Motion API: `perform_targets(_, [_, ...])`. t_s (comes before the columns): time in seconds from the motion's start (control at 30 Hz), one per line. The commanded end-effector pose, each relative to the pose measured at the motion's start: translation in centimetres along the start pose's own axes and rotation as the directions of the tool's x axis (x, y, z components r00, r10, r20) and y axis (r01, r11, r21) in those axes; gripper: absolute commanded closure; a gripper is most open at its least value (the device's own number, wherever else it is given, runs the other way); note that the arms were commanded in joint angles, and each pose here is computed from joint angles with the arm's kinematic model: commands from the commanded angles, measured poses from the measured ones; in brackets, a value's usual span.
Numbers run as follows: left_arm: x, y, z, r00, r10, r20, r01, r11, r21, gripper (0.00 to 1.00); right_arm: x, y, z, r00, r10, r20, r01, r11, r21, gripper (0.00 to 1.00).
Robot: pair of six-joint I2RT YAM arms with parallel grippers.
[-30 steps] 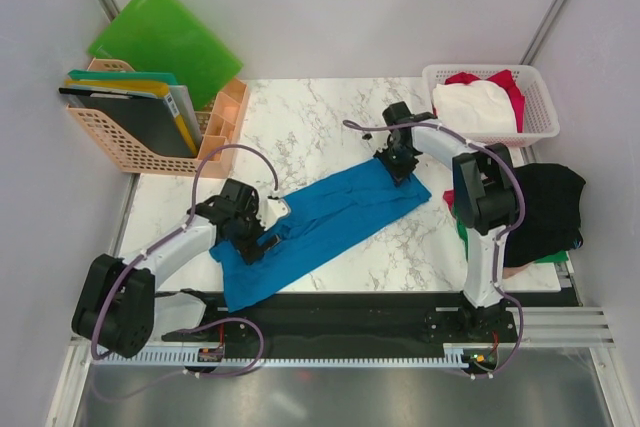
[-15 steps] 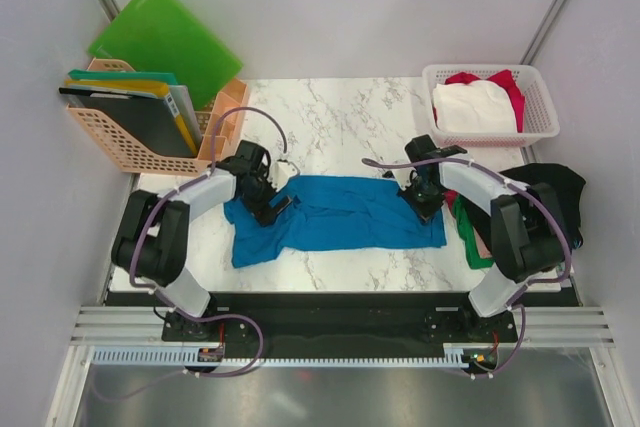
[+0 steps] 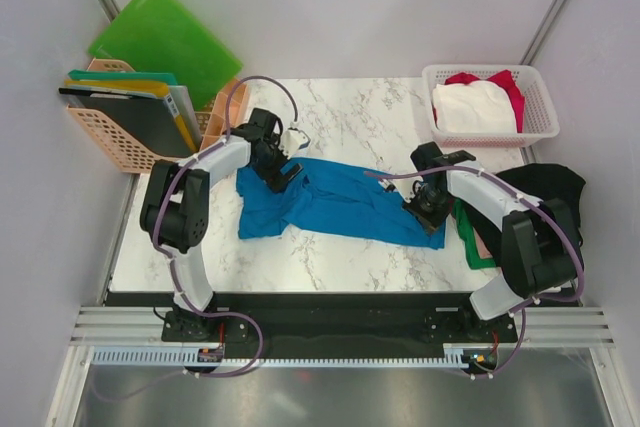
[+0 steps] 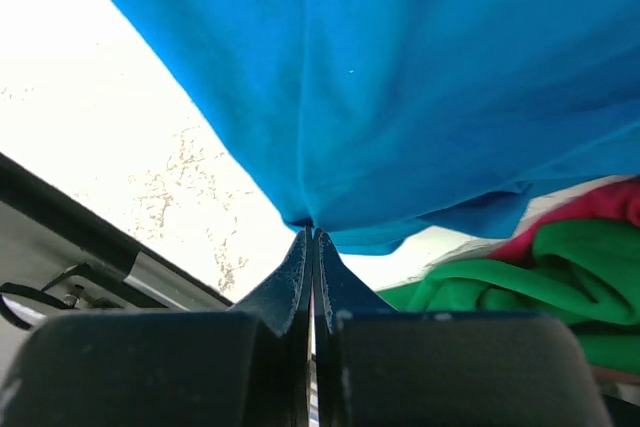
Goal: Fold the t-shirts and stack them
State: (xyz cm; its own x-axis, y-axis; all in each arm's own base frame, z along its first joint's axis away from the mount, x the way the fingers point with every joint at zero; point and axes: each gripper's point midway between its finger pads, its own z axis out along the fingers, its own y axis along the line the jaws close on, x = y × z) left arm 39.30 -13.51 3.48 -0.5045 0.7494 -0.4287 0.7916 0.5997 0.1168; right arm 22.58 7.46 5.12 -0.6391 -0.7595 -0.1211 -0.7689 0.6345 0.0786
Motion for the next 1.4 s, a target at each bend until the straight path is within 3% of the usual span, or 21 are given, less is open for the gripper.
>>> perform_targets(0.0, [-3.2,2.0,-1.2,0.998,0.038,0.047,-0.036,0.999,-0.03,0.0,0.4,1.0,0.2,0.999,-0.038,-0.002,0.038,0.998,-0.059,1.0])
perform_targets(0.2, [-5.2,2.4,-1.7,0.997,0.018,0.072,-0.017,1.0,-0.006,0.0,-0.1,1.9,0.5,0.998,-0.054,0.013,0.055,0.994,-0.094,1.0])
perform_targets(0.33, [-4.8,1.7,-2.7,0.998,0.014,0.069,-0.015,1.0,0.003,0.0,-1.4,0.7,-1.2,0.996,-0.064,0.064,0.065,0.998,-0.019,1.0])
perform_targets(0.53, [-1.6,-1.2,-5.0,0.999,-0.006,0.05,0.005,1.0,0.026,0.0,-3.0,-0.2,-4.2,0.988,-0.059,0.14,0.051,0.997,0.06,1.0])
perform_targets(0.63, [0.5,-3.4,-6.5,0.998,-0.021,0.05,0.019,0.999,0.05,0.0,-4.3,-2.6,-3.7,0.986,-0.021,0.167,-0.005,0.987,0.159,1.0])
perform_targets(0.7, [1.2,-4.0,-6.8,0.999,-0.028,0.046,0.026,0.998,0.053,0.0,-5.0,-2.7,-3.2,0.983,-0.012,0.182,-0.015,0.989,0.147,1.0])
perform_targets(0.73, [1.5,-4.2,-6.9,0.999,-0.034,0.043,0.031,0.998,0.054,0.0,-5.3,-2.6,-2.8,0.983,-0.006,0.182,-0.017,0.992,0.128,0.96])
perform_targets(0.77, [2.1,-4.5,-6.9,0.999,-0.042,0.034,0.04,0.998,0.055,0.0,-5.4,-2.6,-1.7,0.988,0.008,0.152,-0.024,0.995,0.101,0.65])
perform_targets(0.8, [2.3,-4.7,-7.0,0.998,-0.047,0.034,0.045,0.997,0.055,0.0,-5.8,-2.6,-1.4,0.988,0.013,0.155,-0.027,0.996,0.086,0.46])
perform_targets(0.83, [2.5,-4.8,-7.0,0.998,-0.046,0.029,0.045,0.997,0.056,0.0,-5.9,-2.6,-1.0,0.989,0.015,0.149,-0.027,0.997,0.075,0.34])
perform_targets(0.9, [3.0,-5.2,-7.0,0.998,-0.051,0.023,0.049,0.997,0.061,0.0,-6.3,-2.9,-0.2,0.987,0.03,0.157,-0.042,0.996,0.075,0.2])
perform_targets(1.1, [3.1,-5.3,-6.4,0.998,-0.06,0.023,0.059,0.996,0.066,0.0,-6.7,-3.1,1.2,0.987,0.045,0.156,-0.055,0.997,0.061,0.03])
perform_targets(1.37, [6.1,-6.1,-2.8,0.992,-0.081,-0.094,0.091,0.991,0.1,0.0,-4.4,-4.4,4.2,0.995,0.078,0.059,-0.085,0.988,0.129,0.02])
